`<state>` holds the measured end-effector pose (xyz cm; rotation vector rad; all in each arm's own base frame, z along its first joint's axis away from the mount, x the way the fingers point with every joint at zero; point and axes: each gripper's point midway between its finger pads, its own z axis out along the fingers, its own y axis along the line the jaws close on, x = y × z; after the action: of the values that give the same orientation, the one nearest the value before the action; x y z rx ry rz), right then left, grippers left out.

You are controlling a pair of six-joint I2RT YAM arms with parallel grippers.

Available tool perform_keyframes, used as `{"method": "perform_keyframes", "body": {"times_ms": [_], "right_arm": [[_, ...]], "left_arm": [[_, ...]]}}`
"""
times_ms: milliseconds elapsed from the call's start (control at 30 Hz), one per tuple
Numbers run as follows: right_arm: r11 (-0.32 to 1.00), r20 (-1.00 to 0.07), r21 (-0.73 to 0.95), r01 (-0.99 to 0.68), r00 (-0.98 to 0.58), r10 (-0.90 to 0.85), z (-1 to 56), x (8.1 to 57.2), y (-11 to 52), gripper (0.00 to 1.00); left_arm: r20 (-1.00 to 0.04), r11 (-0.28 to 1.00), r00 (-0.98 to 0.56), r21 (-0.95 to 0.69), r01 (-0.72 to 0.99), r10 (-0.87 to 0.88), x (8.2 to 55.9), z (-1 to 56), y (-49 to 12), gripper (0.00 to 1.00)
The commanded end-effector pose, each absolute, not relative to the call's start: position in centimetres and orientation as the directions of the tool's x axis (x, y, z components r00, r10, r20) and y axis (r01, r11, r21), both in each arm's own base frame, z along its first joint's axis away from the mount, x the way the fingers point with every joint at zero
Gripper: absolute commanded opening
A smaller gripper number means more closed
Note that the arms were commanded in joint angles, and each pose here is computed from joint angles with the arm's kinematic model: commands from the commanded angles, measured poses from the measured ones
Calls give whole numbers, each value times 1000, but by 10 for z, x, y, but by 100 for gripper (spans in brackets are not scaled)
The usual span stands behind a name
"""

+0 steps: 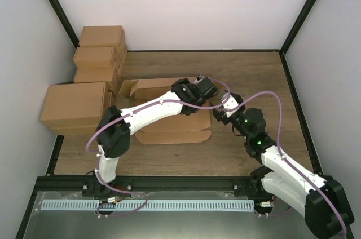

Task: Fold the paper box

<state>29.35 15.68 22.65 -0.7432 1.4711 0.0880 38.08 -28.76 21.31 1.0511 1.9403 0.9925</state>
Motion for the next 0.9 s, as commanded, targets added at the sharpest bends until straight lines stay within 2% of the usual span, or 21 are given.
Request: {"method": "perform_keyframes", "body": {"times_ms": [0, 467, 867], "right_arm": [[764, -904, -426, -485, 208, -373, 234, 297, 164, 78], [761, -875, -483, -433, 274, -400, 239, 318, 155, 69], [649, -823, -565, -510, 411, -393, 238, 335, 168, 66]], "left_arm": [[-256, 410, -417, 847, 338, 872, 381, 220, -285, 8], [-271, 420, -422, 850, 316, 865, 382, 228, -280, 8], [-273, 423, -424, 850, 314, 863, 383, 228, -278, 8]]}}
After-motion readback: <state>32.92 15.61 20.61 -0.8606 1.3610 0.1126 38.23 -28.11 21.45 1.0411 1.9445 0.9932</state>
